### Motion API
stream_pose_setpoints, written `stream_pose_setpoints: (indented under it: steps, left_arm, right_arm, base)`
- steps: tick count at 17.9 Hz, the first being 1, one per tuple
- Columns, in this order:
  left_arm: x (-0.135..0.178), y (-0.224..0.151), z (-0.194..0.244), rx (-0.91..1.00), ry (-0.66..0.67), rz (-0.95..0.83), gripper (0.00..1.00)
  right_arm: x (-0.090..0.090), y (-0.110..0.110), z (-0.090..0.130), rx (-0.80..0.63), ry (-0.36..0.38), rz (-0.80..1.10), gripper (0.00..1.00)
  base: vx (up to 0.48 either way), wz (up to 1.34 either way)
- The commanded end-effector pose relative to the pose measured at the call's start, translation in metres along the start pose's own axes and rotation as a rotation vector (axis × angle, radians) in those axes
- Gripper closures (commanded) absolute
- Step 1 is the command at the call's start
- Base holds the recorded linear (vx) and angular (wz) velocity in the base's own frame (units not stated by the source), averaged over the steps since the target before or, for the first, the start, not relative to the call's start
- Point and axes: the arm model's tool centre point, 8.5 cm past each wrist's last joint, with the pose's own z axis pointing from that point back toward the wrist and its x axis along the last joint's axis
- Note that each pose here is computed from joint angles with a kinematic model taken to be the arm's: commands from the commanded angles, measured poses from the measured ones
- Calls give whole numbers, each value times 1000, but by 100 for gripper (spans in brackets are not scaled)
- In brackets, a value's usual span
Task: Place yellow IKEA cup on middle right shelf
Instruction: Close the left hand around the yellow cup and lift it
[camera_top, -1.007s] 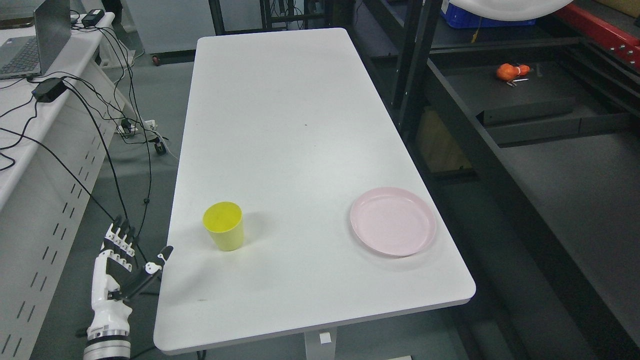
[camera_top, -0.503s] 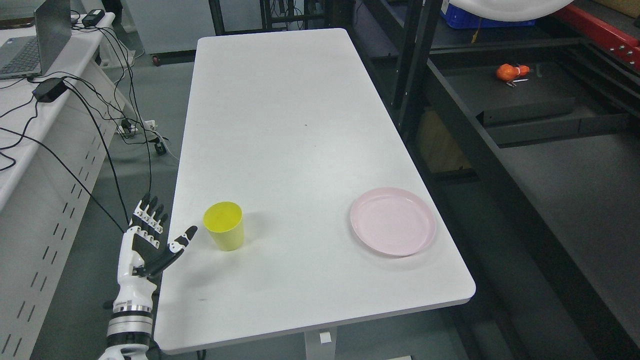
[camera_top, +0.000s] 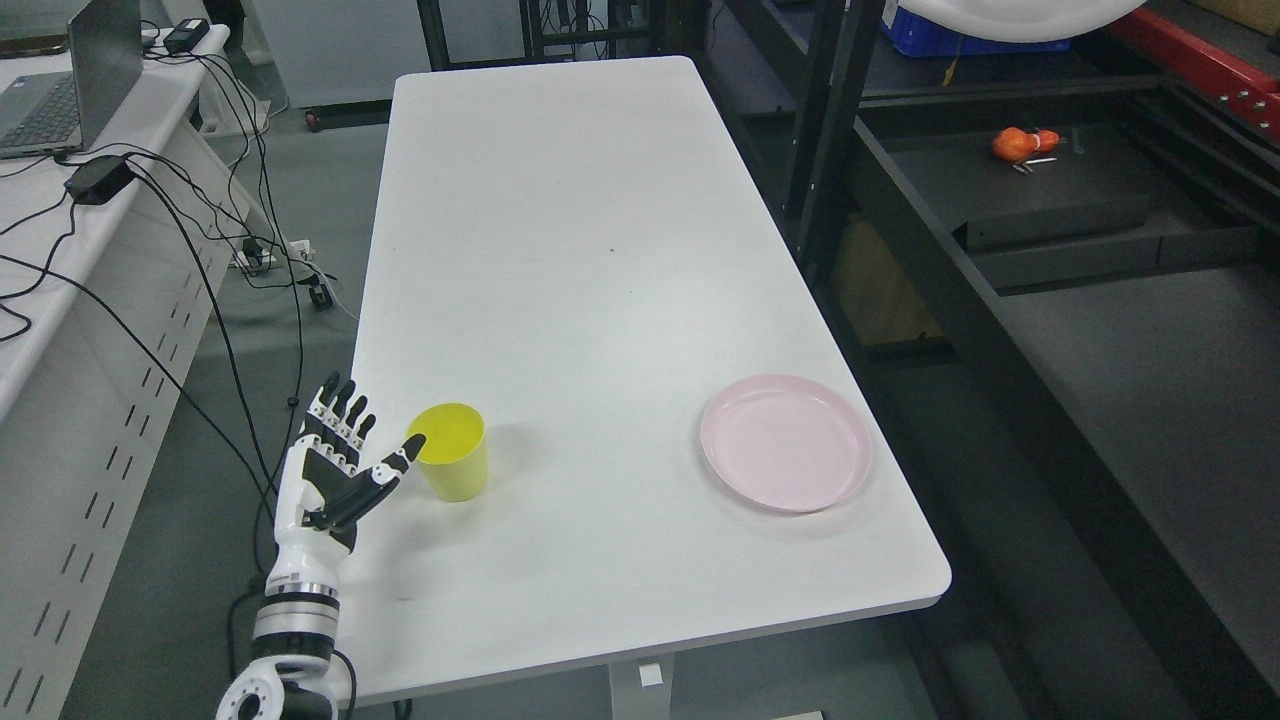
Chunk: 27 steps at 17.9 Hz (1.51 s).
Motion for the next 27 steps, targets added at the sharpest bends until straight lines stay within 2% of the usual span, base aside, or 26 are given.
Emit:
stream_pose_setpoints:
  steps: [1,10,17,20,23,24,26,27]
  left_arm:
    - [-32,-20,-15,-60,98,2,1]
    - [-56,-61,-3,-190,167,-12,1]
    - [-71,-57,1,-183,212,-33,3]
    - [-70,-53,0,-175,204,-30,21]
    - [-63,-41,2,-159,134,-19,64]
    - [-62,-39,3,-154,113,-16,76]
    - [-55,-33,4,-134,57,-7,93]
    - [-50,-29,4,-122,35,-6,97]
  right_arm:
    - [-9,-10,-1,-13,14,-4,1]
    - [-9,-10,-1,-13,14,-4,1]
    - [-9,-10,-1,-13,14,-4,1]
    - [-9,-10,-1,-13,14,-4,1]
    - [-9,-10,-1,-13,14,-4,1]
    - [-9,-10,-1,-13,14,-4,1]
    - [-9,-10,-1,-13,14,-4,1]
    - [-9,-10,-1,-13,14,-4,0]
  base:
    - [0,0]
    - [0,0]
    - [0,0]
    - [0,0]
    - [0,0]
    - [0,0]
    - [0,0]
    - [0,0]
